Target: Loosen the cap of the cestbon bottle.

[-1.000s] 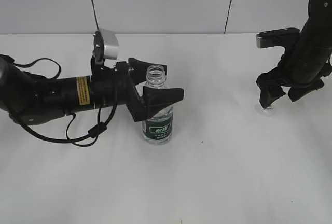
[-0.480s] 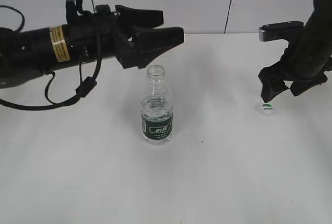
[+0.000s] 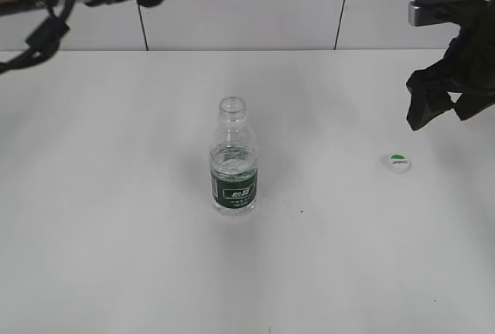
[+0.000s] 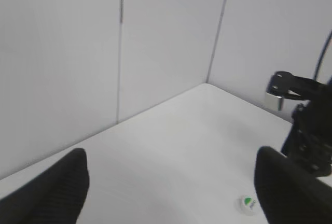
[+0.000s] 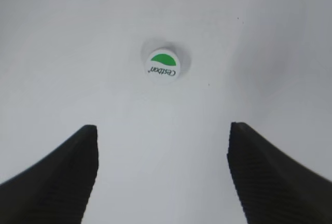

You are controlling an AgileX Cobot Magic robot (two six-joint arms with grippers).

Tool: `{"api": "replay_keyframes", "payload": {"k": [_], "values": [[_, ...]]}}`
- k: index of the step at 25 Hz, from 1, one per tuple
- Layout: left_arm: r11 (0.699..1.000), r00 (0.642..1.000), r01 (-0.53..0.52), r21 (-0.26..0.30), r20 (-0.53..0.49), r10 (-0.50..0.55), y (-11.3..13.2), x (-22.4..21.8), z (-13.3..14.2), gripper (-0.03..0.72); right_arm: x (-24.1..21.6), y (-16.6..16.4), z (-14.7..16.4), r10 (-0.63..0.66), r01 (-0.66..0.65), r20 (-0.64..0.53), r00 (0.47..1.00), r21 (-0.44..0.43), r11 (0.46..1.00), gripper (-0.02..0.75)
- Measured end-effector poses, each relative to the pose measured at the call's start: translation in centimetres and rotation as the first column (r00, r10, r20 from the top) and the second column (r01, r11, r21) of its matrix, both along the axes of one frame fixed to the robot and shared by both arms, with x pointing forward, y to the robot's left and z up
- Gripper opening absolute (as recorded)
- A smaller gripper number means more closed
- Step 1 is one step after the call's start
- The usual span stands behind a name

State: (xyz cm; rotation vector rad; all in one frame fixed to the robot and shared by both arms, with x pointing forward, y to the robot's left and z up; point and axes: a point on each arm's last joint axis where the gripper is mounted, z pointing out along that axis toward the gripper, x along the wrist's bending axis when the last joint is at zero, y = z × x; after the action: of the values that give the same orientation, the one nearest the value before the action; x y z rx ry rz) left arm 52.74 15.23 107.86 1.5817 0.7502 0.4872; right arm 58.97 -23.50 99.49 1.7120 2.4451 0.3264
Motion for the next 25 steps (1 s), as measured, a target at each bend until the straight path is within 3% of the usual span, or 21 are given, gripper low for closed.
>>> {"api": "replay_keyframes", "payload": {"k": [4,10,17,21,25], "values": [[0.985,0.986,-0.169,0.023,0.006,0.168,2.1,-1.3,2.6,0.570,-0.8,-0.1,1.2,0.003,-0.003,-0.009,1.000,0.000,1.000,0.589],[0.910,0.910,-0.405,0.085,-0.056,0.411,4.7,-2.0,3.4,0.531,-1.8,-0.3,2.9,0.003,-0.003,-0.005,1.000,0.002,1.000,0.589],[0.763,0.734,-0.621,0.179,-0.208,0.646,8.3,-1.6,1.9,0.523,-2.5,-0.4,4.3,0.003,-0.004,0.030,1.000,0.008,1.000,0.589],[0.695,0.644,-0.658,0.292,-0.261,0.719,10.7,-1.5,0.7,0.521,-2.5,-0.4,4.4,0.004,-0.004,0.033,0.999,0.007,1.000,0.589],[0.633,0.506,-0.646,0.426,-0.383,0.773,13.5,-1.6,-1.6,0.512,-2.5,-0.5,4.4,-0.002,0.002,0.037,0.999,-0.008,1.000,0.589]]}}
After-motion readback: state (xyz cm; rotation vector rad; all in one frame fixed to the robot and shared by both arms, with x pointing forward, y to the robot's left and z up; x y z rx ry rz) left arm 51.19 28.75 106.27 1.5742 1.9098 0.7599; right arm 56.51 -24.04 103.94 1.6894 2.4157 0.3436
